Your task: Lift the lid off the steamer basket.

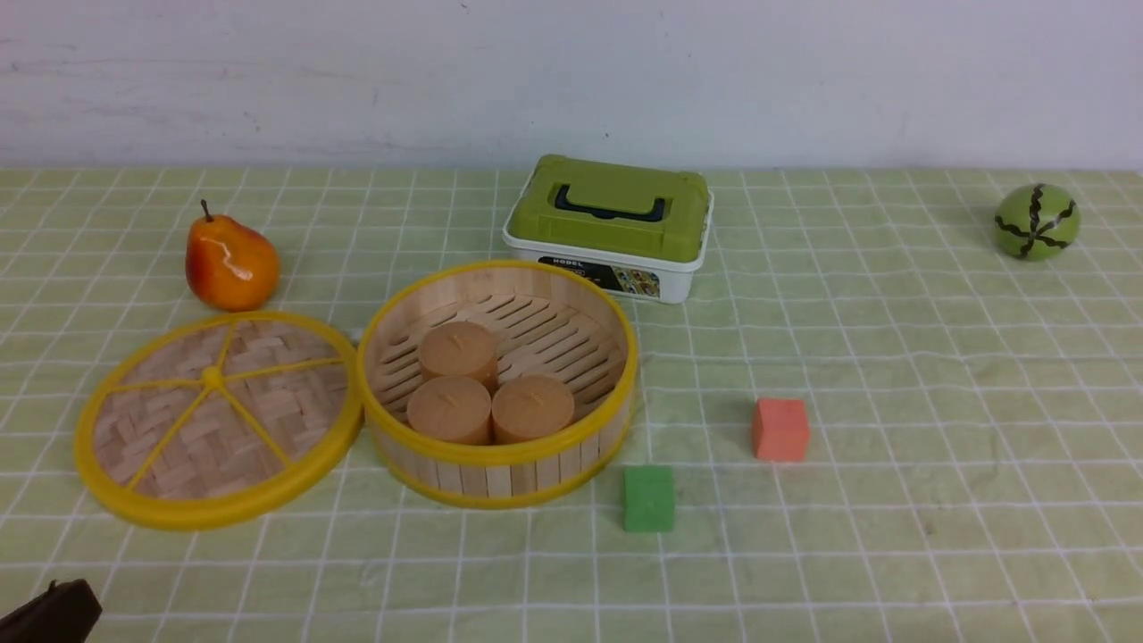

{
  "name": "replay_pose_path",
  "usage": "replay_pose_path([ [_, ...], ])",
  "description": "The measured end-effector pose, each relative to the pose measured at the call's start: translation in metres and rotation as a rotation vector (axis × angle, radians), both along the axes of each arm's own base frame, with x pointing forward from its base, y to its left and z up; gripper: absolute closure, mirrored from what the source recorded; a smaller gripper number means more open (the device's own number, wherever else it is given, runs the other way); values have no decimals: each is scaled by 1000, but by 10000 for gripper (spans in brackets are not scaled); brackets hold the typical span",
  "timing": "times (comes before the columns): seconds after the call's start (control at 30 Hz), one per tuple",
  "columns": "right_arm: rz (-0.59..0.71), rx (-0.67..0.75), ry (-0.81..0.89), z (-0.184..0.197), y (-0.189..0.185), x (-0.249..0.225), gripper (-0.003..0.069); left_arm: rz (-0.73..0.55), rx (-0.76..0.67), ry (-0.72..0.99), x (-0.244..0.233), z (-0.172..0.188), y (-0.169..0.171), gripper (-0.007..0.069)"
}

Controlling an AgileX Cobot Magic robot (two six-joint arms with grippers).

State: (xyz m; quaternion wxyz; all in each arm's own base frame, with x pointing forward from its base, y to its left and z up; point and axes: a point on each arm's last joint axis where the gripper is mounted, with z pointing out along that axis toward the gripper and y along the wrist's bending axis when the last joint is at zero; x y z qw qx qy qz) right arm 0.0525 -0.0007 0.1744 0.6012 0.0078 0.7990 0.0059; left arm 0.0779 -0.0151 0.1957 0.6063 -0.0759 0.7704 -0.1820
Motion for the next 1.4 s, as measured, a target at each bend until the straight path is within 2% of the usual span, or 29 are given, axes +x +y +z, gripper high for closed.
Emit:
replay_pose_path([
  [0.23, 0, 0, 0, 0, 0, 0, 418, 110, -37, -161, -13, 2, 10, 638],
  [0.33, 0, 0, 0, 0, 0, 0, 418, 174, -52, -137, -18, -2, 15, 638],
  [0.43, 0, 0, 0, 0, 0, 0, 418, 202, -47, -37, -22, -12, 16, 638],
  [0.47, 0, 0, 0, 0, 0, 0, 418, 195, -37, -42, -22, -12, 16, 638],
  [0.5, 0, 0, 0, 0, 0, 0, 418, 173, 4, 47, -24, -20, 15, 638],
  [0.53, 0, 0, 0, 0, 0, 0, 418, 184, 5, 66, -24, -21, 15, 638],
  [0.7, 0, 0, 0, 0, 0, 0, 418, 96, 158, 91, -25, -26, 12, 638],
  [1.4, 0, 0, 0, 0, 0, 0, 418, 87, 178, 88, -25, -26, 11, 637],
])
